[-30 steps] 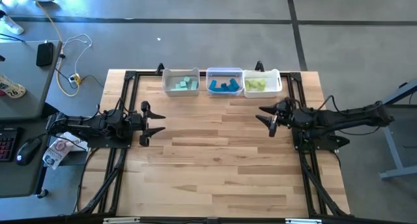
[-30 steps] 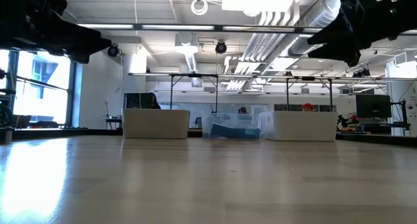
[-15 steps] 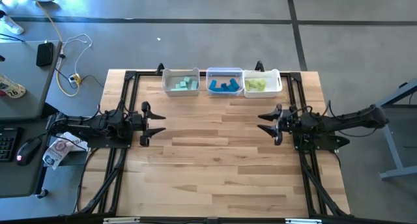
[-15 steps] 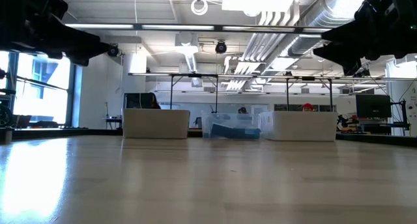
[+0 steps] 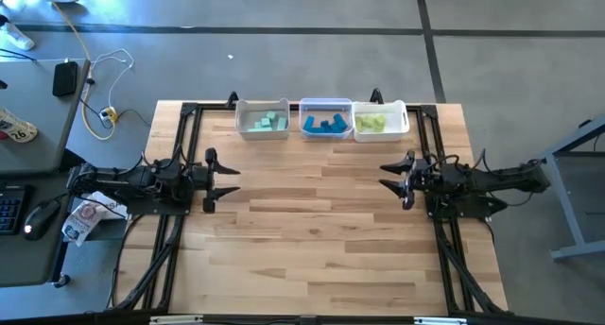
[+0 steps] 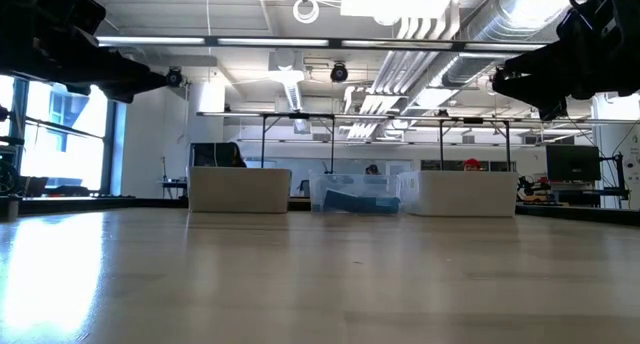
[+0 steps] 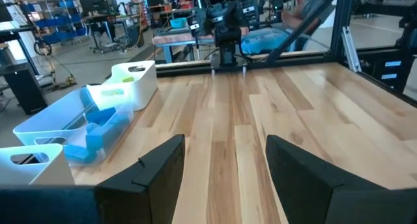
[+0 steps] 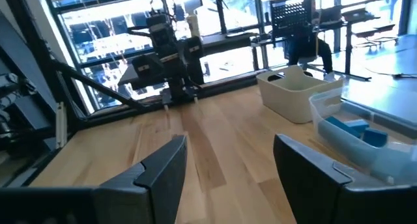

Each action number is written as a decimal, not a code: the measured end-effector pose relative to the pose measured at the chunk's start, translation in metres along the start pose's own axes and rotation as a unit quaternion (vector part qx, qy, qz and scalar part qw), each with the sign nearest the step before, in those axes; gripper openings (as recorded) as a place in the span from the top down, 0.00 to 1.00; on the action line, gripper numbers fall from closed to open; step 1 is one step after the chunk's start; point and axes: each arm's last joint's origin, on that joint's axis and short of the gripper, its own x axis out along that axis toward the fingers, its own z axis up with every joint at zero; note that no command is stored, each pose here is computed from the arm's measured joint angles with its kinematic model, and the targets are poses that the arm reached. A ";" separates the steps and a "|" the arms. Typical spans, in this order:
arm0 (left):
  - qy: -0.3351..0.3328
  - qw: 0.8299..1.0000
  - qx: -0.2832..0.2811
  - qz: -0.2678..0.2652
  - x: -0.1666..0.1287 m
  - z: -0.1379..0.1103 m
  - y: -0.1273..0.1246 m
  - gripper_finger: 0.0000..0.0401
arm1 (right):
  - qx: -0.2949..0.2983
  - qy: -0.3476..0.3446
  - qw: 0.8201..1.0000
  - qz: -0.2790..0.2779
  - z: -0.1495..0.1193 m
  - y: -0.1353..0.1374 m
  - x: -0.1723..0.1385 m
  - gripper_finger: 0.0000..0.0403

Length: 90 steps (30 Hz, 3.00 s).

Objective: Sort & place blocks by color
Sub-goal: Return to Home Position

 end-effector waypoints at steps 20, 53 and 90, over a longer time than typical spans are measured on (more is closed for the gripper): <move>-0.001 0.998 -0.057 -0.001 0.000 0.000 0.000 0.50 | -0.004 -0.013 1.000 -0.023 0.002 -0.002 -0.002 0.46; -0.001 0.998 -0.057 0.000 0.000 0.000 0.000 0.50 | -0.003 -0.013 1.000 -0.022 0.002 -0.002 -0.002 0.46; -0.001 0.998 -0.057 0.000 0.000 0.000 0.000 0.50 | -0.003 -0.013 1.000 -0.022 0.002 -0.002 -0.002 0.46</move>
